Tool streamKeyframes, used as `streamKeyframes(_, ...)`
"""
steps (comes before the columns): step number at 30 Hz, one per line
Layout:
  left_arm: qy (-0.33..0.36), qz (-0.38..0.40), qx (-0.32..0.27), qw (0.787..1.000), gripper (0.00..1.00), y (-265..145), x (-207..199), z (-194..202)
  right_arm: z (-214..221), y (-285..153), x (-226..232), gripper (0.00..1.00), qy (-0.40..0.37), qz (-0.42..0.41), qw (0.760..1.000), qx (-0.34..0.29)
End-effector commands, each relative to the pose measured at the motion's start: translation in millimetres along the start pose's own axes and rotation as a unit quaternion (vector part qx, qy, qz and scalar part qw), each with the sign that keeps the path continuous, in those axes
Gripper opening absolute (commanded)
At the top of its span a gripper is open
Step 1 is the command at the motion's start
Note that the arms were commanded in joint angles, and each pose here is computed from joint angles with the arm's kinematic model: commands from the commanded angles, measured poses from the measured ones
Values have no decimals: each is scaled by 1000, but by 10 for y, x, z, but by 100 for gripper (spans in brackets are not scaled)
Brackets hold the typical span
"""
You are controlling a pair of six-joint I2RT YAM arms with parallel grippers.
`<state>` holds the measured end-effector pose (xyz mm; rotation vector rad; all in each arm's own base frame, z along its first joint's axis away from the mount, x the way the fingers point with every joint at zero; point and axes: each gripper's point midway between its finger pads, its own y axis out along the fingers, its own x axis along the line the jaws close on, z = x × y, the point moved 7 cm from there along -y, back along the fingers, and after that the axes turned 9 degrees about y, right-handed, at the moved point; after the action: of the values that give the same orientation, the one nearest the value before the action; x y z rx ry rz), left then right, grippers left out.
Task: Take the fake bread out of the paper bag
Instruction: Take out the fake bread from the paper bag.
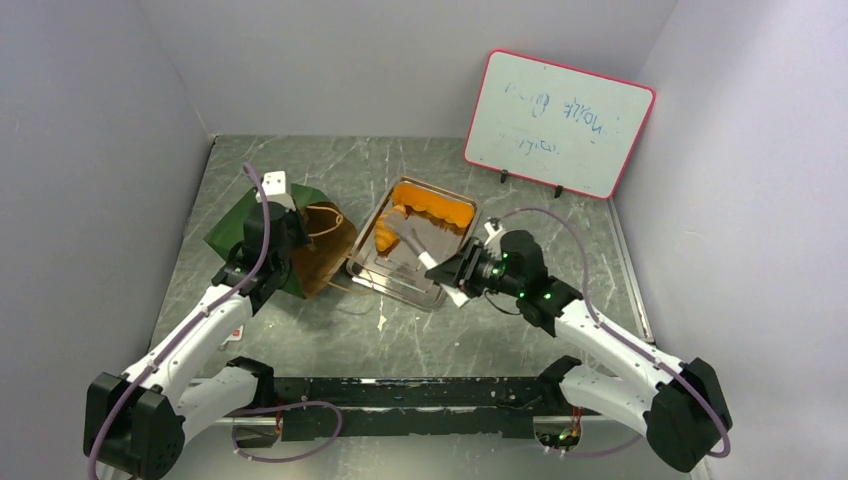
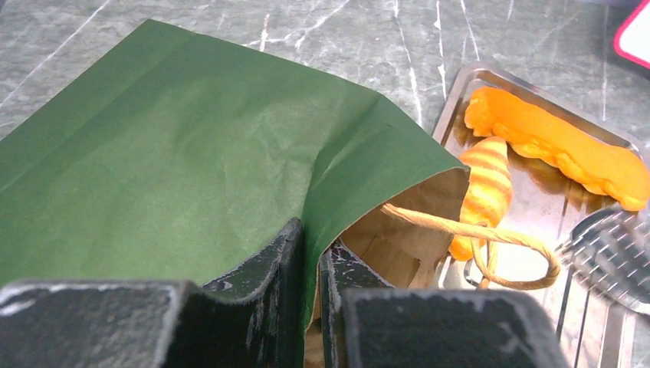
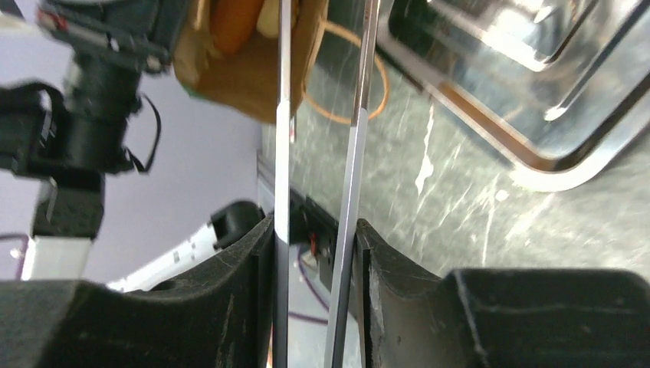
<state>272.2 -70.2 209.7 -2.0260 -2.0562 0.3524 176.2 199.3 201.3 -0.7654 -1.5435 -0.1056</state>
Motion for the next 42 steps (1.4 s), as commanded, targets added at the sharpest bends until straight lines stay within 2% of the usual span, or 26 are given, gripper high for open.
streamKeyframes(1, -2, 34, -31, 999, 7, -59, -41, -121, 267, 62, 211, 37, -32, -16, 999, 39)
streamKeyframes(9, 11, 46, -37, 998, 7, -140, -40, -214, 657, 251, 405, 36, -70, -37, 993, 90)
streamKeyframes(22, 26, 67, -37, 997, 7, -250, -33, -179, 877, 454, 653, 35, -91, -63, 987, 120)
streamKeyframes(29, 23, 78, -36, 996, 7, -269, -52, -154, 887, 724, 676, 36, -77, -76, 987, 119)
streamKeyframes(42, 14, 81, -31, 996, 7, -299, -48, -81, 775, 1328, 631, 40, -3, -99, 989, 111)
